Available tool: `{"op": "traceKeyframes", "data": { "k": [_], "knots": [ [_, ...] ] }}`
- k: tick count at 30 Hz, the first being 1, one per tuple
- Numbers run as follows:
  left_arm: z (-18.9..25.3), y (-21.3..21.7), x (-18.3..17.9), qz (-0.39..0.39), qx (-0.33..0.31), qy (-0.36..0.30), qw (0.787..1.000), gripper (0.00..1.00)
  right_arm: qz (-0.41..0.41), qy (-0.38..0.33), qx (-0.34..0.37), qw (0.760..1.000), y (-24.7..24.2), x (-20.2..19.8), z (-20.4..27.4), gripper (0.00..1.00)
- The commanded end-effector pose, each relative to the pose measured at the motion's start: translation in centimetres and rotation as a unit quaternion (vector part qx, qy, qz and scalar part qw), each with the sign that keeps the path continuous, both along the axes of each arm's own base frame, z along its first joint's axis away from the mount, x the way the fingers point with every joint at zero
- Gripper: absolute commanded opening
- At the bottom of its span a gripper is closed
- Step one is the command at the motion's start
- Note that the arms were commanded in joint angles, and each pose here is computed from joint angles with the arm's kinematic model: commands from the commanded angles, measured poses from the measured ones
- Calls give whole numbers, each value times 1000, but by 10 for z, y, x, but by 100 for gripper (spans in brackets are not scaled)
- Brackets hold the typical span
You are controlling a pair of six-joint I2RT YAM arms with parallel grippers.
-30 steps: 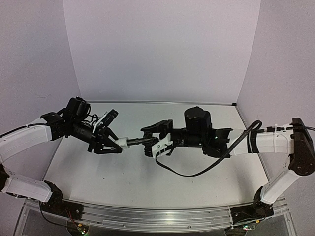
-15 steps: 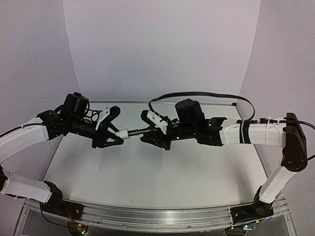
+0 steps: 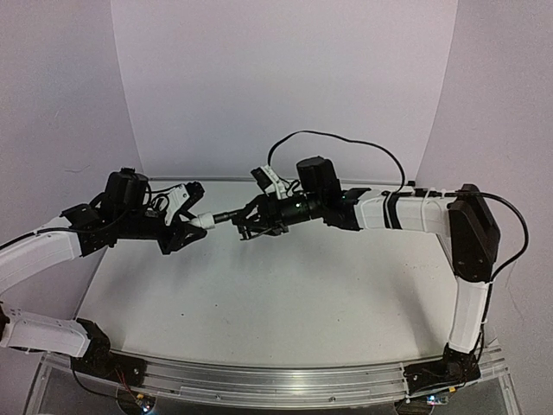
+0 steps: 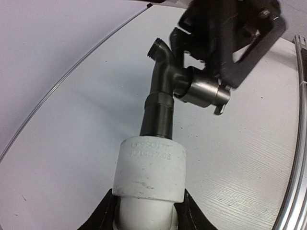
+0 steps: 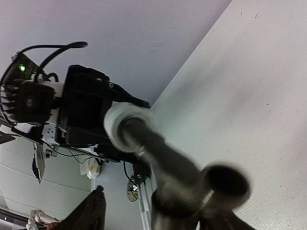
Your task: Install the water faucets
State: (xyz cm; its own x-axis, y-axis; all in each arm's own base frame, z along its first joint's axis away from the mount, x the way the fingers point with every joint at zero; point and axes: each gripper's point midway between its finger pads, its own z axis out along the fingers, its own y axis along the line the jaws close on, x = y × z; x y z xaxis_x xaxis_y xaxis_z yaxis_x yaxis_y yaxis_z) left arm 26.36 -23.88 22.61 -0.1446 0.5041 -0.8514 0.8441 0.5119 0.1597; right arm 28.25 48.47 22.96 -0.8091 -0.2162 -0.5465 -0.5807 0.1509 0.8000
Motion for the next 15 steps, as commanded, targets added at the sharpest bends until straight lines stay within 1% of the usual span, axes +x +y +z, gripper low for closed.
{"op": "traceKeyframes", "data": {
  "k": [1,3,4,7,10,13,14,15],
  "knots": [
    [32,20,27,81,-36,-57,994,0,-1,-105,90,990,-33,-30,104,76],
    [33,14,18,53,-44,-50,996,0,-38,-154,55,986,-50,-18,90,82],
    [34,11,11,35,-52,-47,997,0,-47,-197,32,979,-59,-15,83,85],
    [37,-2,-10,-27,-73,-29,997,0,-81,-315,-36,945,-82,-2,68,87],
    [44,-14,-37,-101,-103,-7,990,0,-93,-426,-72,897,-99,5,73,86],
    [49,-22,-59,-156,-127,17,979,0,-47,-527,-65,846,-104,-8,87,86],
    [50,-24,-62,-166,-131,24,977,0,-23,-560,-59,826,-105,-16,89,85],
    [52,-25,-66,-175,-136,33,975,0,7,-601,-53,798,-105,-25,89,85]
  ]
}}
